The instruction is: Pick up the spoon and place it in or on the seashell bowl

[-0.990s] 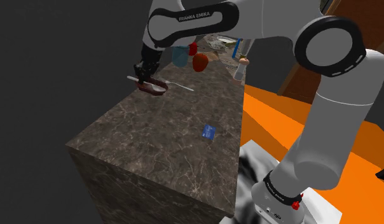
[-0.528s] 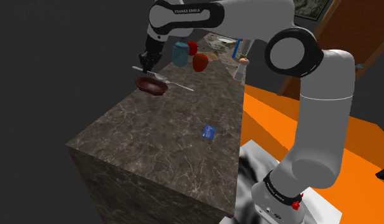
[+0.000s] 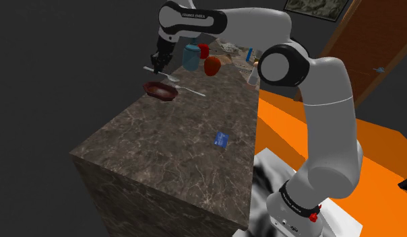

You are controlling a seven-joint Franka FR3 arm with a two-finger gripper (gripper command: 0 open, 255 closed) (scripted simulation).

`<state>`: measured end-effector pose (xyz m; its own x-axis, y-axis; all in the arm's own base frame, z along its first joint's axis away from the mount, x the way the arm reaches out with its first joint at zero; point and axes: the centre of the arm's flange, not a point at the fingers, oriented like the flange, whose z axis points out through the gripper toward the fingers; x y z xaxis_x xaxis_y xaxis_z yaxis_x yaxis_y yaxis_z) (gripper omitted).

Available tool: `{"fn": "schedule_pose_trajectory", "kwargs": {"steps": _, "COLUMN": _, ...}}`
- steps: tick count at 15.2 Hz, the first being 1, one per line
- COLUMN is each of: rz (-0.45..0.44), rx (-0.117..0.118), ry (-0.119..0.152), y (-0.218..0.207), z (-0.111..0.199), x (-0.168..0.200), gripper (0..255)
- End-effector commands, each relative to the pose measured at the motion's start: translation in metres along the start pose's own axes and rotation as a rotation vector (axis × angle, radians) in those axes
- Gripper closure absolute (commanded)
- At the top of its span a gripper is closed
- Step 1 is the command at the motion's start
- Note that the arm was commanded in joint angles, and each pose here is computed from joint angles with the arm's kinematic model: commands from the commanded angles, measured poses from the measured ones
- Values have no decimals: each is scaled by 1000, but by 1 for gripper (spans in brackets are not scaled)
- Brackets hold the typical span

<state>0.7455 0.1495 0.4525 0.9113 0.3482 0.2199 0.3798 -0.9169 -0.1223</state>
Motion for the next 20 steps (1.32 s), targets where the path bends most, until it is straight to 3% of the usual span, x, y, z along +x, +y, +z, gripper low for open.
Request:
{"fn": "schedule_pose_trajectory", "kwargs": {"steps": 1, "rz": 1, "rx": -2, "ry": 2, "y": 3, "z": 10, "x": -2, "gripper": 255}}
{"fn": "schedule_pose_trajectory", "kwargs": {"steps": 12, "rz": 1, "rx": -2, "ry": 2, "y": 10, "z": 65, "x": -14, "gripper": 255}}
{"fn": "schedule_pose_trajectory", "kwargs": {"steps": 19, "rz": 1, "rx": -2, "ry": 2, "y": 10, "z": 65, "x": -14, "gripper": 255}}
{"fn": "schedule_pose_trajectory", "kwargs": {"steps": 20, "rz": 1, "rx": -2, "ry": 2, "y": 10, "z": 66, "x": -13, "gripper": 0}}
